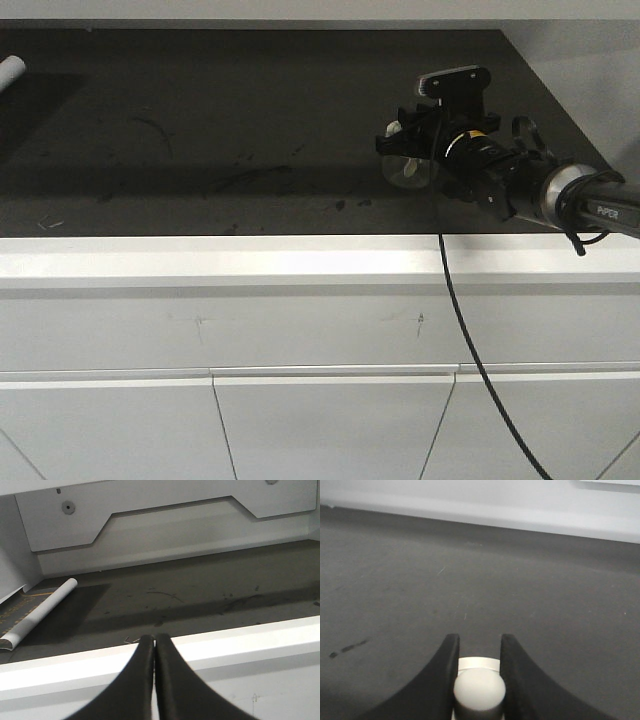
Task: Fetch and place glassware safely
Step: 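Lift the jar with the right gripper and pull it out of the hood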
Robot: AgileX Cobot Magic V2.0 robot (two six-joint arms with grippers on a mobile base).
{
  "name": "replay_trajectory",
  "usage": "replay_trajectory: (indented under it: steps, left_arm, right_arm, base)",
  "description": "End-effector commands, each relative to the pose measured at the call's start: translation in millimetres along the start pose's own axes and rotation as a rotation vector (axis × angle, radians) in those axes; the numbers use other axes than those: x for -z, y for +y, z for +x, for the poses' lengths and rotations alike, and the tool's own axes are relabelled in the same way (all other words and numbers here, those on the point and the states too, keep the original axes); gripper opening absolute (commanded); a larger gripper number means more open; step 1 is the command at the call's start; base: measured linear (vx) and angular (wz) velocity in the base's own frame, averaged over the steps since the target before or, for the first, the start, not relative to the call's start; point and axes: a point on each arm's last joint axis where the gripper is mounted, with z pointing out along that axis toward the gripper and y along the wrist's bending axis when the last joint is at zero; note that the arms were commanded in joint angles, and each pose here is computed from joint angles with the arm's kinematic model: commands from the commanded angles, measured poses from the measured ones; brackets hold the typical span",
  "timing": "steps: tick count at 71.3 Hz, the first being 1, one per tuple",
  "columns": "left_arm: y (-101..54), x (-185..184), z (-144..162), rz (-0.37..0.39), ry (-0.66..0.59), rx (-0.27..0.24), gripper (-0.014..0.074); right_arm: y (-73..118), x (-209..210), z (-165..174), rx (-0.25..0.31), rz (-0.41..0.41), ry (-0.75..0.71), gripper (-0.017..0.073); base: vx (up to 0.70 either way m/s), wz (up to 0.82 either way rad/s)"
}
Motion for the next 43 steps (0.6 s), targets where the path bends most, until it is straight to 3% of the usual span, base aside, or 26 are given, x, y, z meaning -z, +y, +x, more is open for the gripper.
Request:
replay_trajectory:
  steps: [1, 31, 40, 43]
  left_arm:
    - [0.4, 1.4, -13.5, 0.001, -0.083, 0.013, -0.0007]
    - [0.4, 1.4, -13.5, 0.001, -0.082, 0.013, -0.0007]
    - [0.4, 1.4, -13.5, 0.001, -0.082, 0.013, -0.0007]
    - [0.4, 1.4, -13.5, 0.001, -0.082, 0.013, -0.0007]
  right_arm:
    - [3.4, 24.6, -61.7, 0.02, -0.017, -0.21, -0.0005]
    - [20.2, 121.3, -70.2, 0.021, -0.077, -0.32, -0.0003]
    - [25.8, 156.9, -81.1, 0.07, -0.109, -0.341, -0.0003]
    - [27.6, 168.5, -84.6, 0.062, -0.123, -0.347, -0.0003]
  base:
    - [0.0, 0.0]
    - [0.0, 0.0]
    - [0.0, 0.0]
    - [0.0, 0.0]
